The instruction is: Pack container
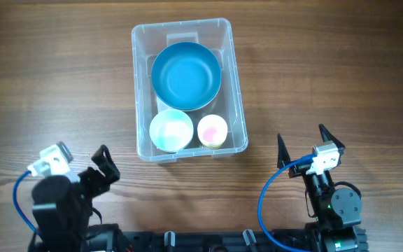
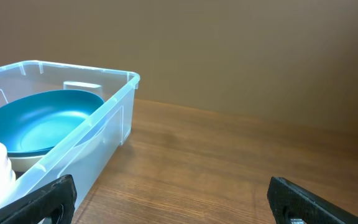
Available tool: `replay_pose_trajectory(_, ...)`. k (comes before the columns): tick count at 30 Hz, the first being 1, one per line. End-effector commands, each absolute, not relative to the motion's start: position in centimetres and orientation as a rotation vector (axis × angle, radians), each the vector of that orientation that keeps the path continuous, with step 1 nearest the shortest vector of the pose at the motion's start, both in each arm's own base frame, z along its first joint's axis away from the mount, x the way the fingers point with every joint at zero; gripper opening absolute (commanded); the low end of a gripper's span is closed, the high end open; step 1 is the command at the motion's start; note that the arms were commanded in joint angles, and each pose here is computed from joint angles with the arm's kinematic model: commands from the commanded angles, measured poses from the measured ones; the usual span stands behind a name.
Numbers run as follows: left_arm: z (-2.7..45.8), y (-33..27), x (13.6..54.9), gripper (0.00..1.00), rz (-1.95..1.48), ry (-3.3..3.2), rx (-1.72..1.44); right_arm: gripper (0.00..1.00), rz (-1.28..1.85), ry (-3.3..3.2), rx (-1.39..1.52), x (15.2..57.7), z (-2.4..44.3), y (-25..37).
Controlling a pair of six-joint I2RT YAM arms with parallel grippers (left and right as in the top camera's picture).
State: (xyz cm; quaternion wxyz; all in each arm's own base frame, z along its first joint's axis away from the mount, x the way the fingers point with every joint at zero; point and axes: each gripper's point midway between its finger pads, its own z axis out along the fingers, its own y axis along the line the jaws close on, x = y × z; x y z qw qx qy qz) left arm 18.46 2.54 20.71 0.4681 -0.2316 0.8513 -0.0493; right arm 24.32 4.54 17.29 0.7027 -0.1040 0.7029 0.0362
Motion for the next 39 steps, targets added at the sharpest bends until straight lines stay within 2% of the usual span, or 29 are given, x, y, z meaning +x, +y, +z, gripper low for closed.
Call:
replay_pose_trajectory(1, 17.8, 2.8, 17.7, 1.00, -0.097, 2.082, -0.559, 1.00, 0.083, 1.559, -0.246, 24.3, 17.3, 4.7)
replay_pose_trajectory(8, 15.7, 2.8, 20.2, 1.00, -0.111, 1.931, -0.481, 1.00, 0.083, 1.559, -0.246, 24.3, 17.3, 4.7)
replay_pose_trajectory(12, 15.7, 1.8, 22.4, 1.00, -0.108, 1.820, -0.297, 1.00, 0.083, 1.559, -0.246, 24.3, 17.3, 4.7)
replay_pose_trajectory(19, 15.7, -0.6, 23.9, 1.00, -0.056, 1.715, 0.037, 1.00, 0.083, 1.559, -0.246, 24.3, 17.3, 4.7)
replay_pose_trajectory(39, 15.7, 0.7, 24.6, 1.00, -0.073, 1.640, -0.096, 1.00, 0.083, 1.559, -0.246, 24.3, 17.3, 4.7)
